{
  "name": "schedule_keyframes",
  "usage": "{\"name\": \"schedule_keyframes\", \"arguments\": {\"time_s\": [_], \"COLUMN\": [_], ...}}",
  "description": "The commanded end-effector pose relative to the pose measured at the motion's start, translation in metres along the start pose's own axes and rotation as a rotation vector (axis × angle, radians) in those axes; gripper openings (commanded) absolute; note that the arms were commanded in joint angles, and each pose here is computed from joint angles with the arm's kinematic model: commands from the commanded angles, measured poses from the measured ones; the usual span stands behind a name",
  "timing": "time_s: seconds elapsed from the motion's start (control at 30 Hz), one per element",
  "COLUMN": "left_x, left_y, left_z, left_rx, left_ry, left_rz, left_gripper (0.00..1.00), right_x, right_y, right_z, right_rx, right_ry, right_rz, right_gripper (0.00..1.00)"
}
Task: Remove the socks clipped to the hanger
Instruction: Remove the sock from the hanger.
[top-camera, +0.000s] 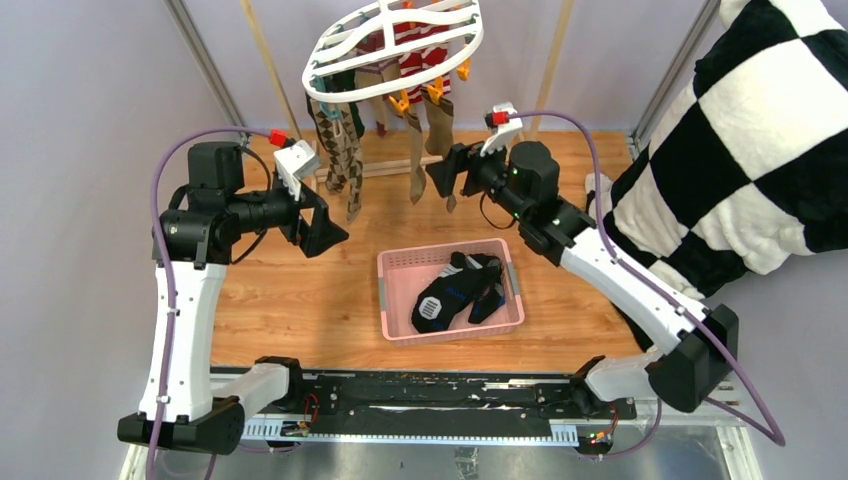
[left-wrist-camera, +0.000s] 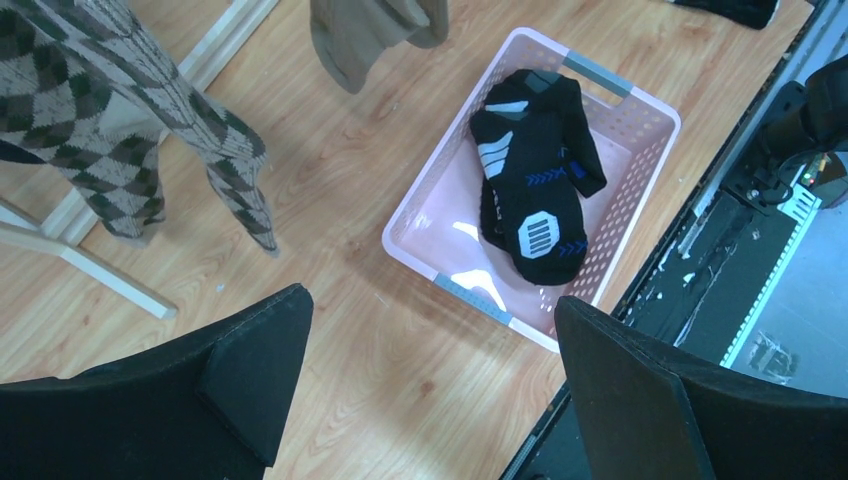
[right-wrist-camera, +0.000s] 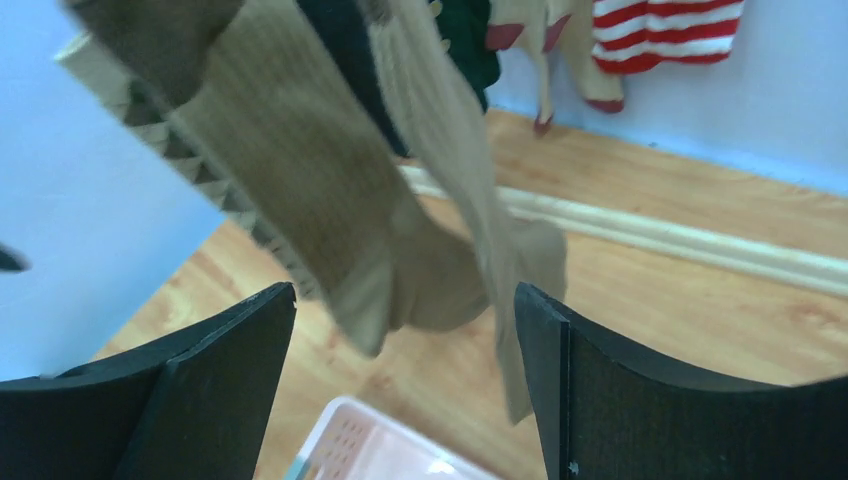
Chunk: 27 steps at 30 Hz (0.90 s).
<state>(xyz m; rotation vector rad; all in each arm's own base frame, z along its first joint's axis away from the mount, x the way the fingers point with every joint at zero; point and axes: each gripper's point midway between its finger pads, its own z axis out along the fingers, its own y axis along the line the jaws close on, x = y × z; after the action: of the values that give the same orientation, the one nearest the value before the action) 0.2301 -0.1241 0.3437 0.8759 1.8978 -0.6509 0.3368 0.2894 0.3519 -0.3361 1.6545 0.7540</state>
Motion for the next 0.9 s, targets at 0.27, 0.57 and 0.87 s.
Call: {"name": "schedule_keyframes", "arguments": {"time_s": [0.27, 0.57, 0.87], "left_x": [-0.016, -0.013, -0.019], "left_y": [-0.015, -0.031, -0.043], "left_z": [-0.014, -0.004, -0.001], "left_rx": [0.010, 0.149, 0.255], "left_ry": [-0.068, -0.085, -0.113], "left_rz": [0.036, -0.008, -0.031], "left_gripper": [1.00, 0.99, 0.96], "right_x": [-0.008, -0.001, 0.017], "right_y": [-0.012, 0.062, 0.143], "right_z": [0.065, 0.015, -0.039], "right_rx": [0.043, -0.262, -0.625], "right_ry": [-0.009, 0.016, 0.122], "right_rz": [-0.202, -0.112, 0.035], "right_gripper": [0.36, 0.00, 0.00]}}
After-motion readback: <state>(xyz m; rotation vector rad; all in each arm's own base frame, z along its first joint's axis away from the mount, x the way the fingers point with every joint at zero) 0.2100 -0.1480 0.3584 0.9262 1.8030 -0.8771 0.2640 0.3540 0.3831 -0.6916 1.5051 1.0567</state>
